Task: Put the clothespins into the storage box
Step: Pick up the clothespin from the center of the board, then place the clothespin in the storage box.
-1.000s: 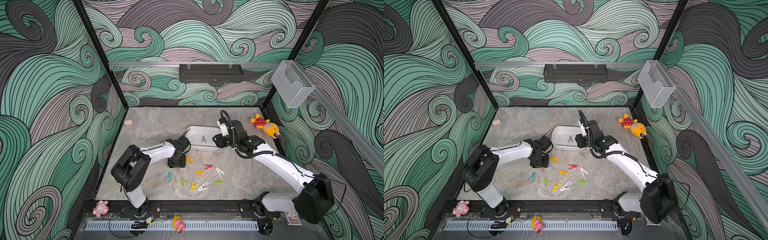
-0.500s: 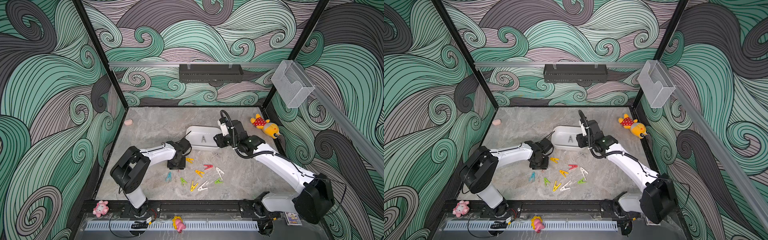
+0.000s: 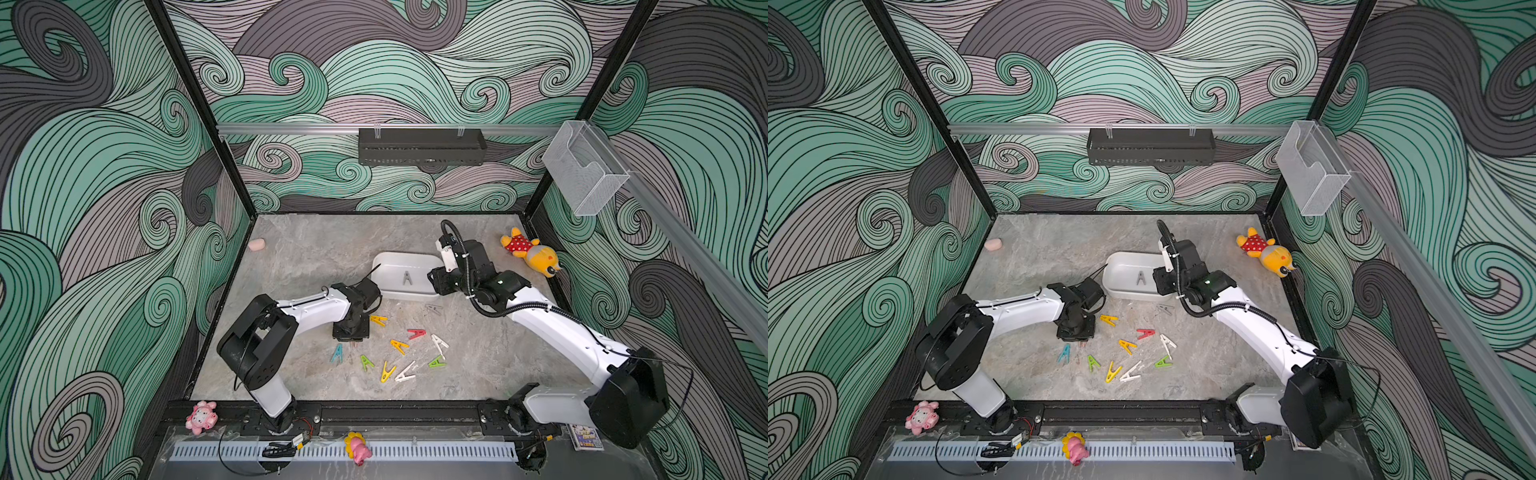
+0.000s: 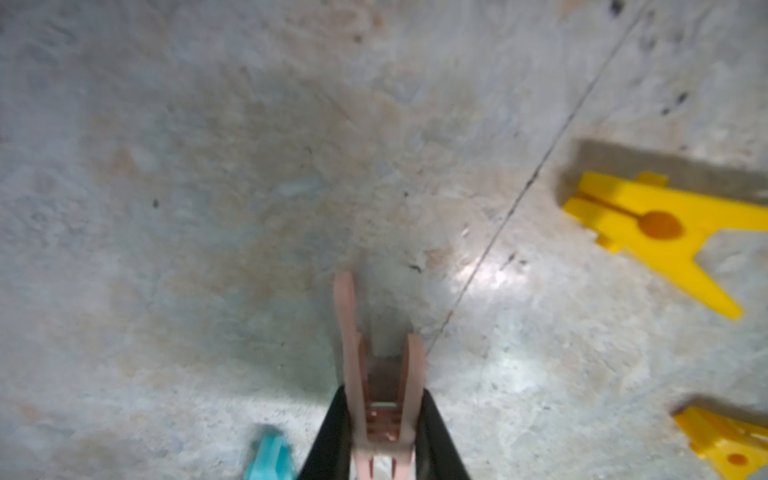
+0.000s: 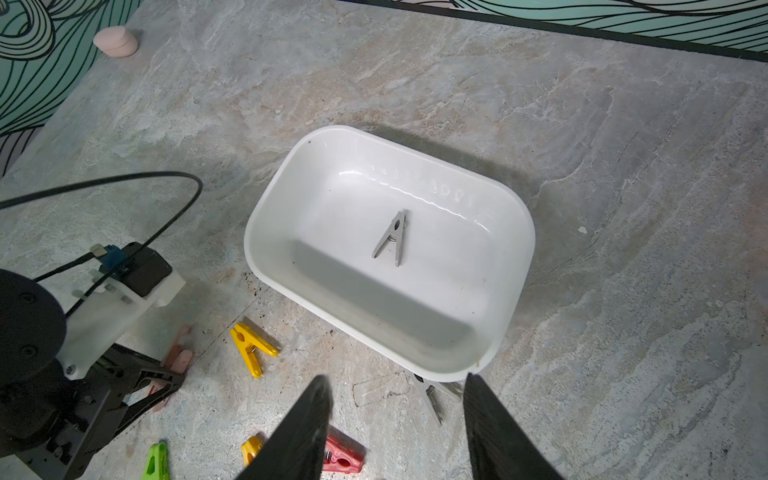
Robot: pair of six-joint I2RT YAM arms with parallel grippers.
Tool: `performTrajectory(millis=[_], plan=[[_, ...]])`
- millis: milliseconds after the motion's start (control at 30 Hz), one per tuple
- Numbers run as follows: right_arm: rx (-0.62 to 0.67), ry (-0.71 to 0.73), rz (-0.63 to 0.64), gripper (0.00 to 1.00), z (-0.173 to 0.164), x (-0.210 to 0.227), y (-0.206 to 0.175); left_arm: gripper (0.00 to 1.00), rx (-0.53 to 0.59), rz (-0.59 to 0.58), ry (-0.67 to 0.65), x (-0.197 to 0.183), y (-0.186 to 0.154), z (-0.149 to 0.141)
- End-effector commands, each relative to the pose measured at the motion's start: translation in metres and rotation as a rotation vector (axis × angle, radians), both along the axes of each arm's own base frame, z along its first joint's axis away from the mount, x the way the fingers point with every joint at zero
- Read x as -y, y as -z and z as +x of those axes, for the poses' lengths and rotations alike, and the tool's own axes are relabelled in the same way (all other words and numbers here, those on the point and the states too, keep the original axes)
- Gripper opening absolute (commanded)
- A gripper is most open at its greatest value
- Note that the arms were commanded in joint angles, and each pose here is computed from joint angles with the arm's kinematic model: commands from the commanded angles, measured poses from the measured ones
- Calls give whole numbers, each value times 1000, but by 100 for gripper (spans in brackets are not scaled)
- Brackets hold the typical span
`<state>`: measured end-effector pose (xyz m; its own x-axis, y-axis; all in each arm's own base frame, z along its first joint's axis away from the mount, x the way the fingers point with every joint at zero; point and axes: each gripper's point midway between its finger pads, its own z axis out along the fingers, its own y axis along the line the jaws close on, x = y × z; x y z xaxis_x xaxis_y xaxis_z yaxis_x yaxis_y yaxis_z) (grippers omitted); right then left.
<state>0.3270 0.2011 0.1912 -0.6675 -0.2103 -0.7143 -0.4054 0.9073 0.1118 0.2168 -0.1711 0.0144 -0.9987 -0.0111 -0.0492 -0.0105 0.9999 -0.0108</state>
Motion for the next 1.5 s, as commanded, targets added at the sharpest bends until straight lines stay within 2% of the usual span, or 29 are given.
performTrajectory(millis=[0,200,367,600,833,933,1200,1467], plan=[[12,0,6,54,0,0,-3,21,11,12,0,-4,-14,-3],[13,3,6,54,-1,1,-4,21,46,-19,7,1,-39,3],[32,5,15,54,-2,2,-10,21,120,-95,8,12,-79,22],[50,5,24,53,-7,5,-18,23,222,-237,70,50,-136,75],[26,2,43,53,-20,9,-16,22,292,-357,100,95,-162,142],[21,8,45,53,-26,13,-16,22,307,-389,108,112,-161,166],[23,31,78,53,-43,24,-19,22,300,-449,131,144,-124,207],[11,37,61,53,-51,30,-15,22,248,-428,88,152,-79,225]])
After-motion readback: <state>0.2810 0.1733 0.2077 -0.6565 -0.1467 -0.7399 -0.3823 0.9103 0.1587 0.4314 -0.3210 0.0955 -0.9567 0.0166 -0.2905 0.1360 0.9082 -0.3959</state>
